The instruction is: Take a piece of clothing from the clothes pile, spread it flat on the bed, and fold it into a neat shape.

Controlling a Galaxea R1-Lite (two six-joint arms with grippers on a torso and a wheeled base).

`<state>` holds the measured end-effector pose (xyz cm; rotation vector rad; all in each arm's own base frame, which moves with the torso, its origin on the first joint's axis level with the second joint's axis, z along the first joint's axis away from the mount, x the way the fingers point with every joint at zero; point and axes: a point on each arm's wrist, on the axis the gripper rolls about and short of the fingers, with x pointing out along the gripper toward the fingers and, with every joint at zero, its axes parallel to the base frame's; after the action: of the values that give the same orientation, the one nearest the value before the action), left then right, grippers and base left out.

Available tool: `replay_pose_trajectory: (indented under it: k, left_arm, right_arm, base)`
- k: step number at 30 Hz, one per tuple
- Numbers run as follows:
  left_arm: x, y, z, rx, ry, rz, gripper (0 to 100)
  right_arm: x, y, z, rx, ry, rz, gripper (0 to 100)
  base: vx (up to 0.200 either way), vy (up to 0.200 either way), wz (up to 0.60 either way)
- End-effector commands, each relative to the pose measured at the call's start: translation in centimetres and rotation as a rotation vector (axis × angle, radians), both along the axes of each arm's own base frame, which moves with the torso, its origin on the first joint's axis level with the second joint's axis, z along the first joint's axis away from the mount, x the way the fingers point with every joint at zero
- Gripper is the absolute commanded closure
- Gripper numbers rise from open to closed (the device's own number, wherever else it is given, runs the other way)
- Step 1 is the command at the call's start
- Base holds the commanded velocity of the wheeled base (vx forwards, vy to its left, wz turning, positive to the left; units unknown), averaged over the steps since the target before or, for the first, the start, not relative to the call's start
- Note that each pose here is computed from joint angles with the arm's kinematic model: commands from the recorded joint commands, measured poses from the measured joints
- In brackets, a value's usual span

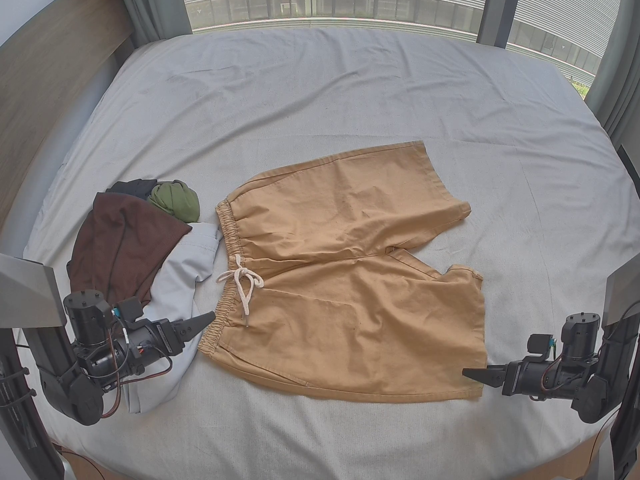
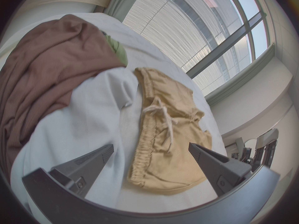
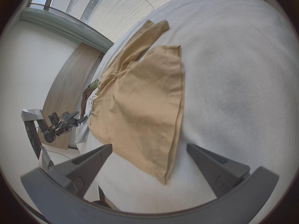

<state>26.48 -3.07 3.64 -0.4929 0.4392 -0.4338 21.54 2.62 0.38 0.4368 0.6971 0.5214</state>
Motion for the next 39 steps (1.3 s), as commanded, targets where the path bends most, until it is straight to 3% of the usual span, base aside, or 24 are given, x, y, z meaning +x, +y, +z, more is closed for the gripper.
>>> replay_pose_trajectory:
  k: [1,9,19,38,39]
  left_arm:
    - [-0.4,-0.4,3.5,-0.051,-0.114,-0.011,0]
    - [-0.2,-1.3,5.0,-0.068,-0.182,-0.052,0]
    - [0.3,-1.1,5.4,-0.082,-0.200,-0.055,0]
    - [0.3,-1.6,5.2,-0.085,-0.191,-0.071,0]
    - [0.3,-1.6,5.2,-0.085,-0.191,-0.071,0]
  right_arm:
    - [1.2,-1.2,1.5,0.008,-0.106,-0.053,0]
    - [5.6,-1.6,3.8,0.059,-0.277,-0.094,0]
    - [10.4,-2.4,1.5,0.060,-0.306,-0.124,0]
    - [12.4,-1.6,1.5,0.132,-0.319,-0.129,0]
    - [12.4,-1.6,1.5,0.132,-0.319,-0.129,100]
  base:
    - [0.000,0.000,0.00]
    - [0.000,0.000,0.00]
    - [0.000,0.000,0.00]
    - [0.000,0.000,0.00]
    - [0.000,0.000,0.00]
